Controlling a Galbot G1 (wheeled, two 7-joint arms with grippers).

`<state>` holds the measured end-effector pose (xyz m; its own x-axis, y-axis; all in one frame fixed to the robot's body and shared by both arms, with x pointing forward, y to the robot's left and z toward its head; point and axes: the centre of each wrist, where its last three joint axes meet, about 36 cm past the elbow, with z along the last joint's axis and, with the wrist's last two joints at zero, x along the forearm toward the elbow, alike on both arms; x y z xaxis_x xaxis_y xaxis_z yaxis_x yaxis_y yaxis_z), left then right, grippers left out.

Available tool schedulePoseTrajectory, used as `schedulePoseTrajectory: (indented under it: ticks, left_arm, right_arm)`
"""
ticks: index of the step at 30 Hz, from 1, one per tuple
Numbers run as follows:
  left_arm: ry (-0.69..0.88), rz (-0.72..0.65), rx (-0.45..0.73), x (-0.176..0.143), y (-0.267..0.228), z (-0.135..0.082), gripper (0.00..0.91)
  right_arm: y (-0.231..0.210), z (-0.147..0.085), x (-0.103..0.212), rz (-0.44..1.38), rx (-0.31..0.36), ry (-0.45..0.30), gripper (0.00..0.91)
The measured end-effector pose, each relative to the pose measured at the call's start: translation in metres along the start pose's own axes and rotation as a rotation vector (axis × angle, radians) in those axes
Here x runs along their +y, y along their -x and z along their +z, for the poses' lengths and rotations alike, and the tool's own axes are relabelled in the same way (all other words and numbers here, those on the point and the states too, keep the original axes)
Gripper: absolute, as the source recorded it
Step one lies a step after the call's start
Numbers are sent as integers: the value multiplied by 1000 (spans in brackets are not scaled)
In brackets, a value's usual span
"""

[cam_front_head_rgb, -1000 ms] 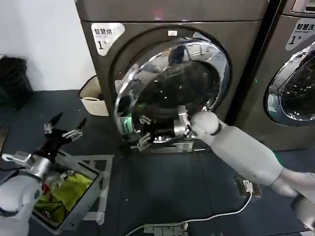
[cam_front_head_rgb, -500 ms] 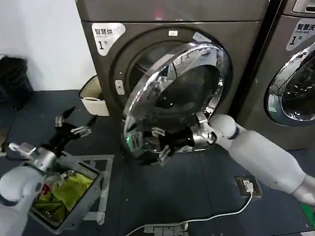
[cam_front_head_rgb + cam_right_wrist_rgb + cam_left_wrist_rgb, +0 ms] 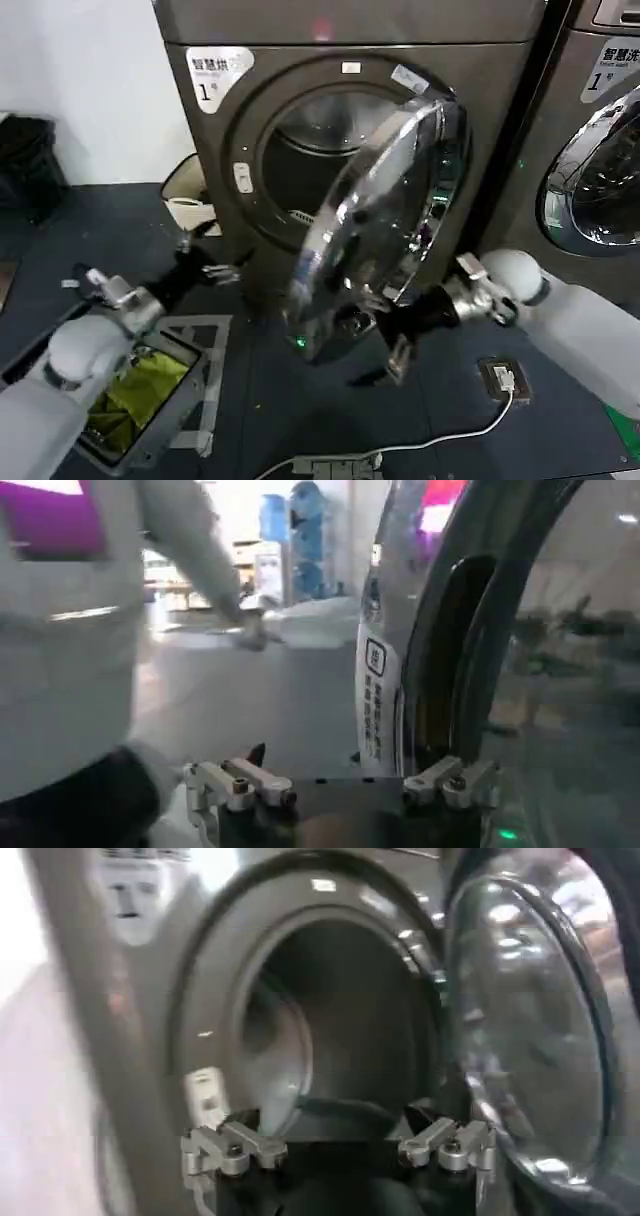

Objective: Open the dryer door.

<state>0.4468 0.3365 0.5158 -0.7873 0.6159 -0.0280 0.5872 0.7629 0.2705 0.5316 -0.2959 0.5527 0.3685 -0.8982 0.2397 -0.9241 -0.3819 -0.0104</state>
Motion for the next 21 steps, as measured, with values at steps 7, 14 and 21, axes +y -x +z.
schedulePoseTrajectory:
  ticks: [7, 14, 21]
  left_arm:
    - [49, 132, -40, -18, 17, -7, 907]
    - [160, 274, -87, -38, 31, -11, 907]
    - [255, 427, -143, -73, 55, -15, 907]
  right_arm:
    - [-22, 4, 30, -42, 26, 10, 907]
    - [-53, 5, 66, 6, 55, 29, 907]
    - [-96, 8, 103, 129, 95, 54, 907]
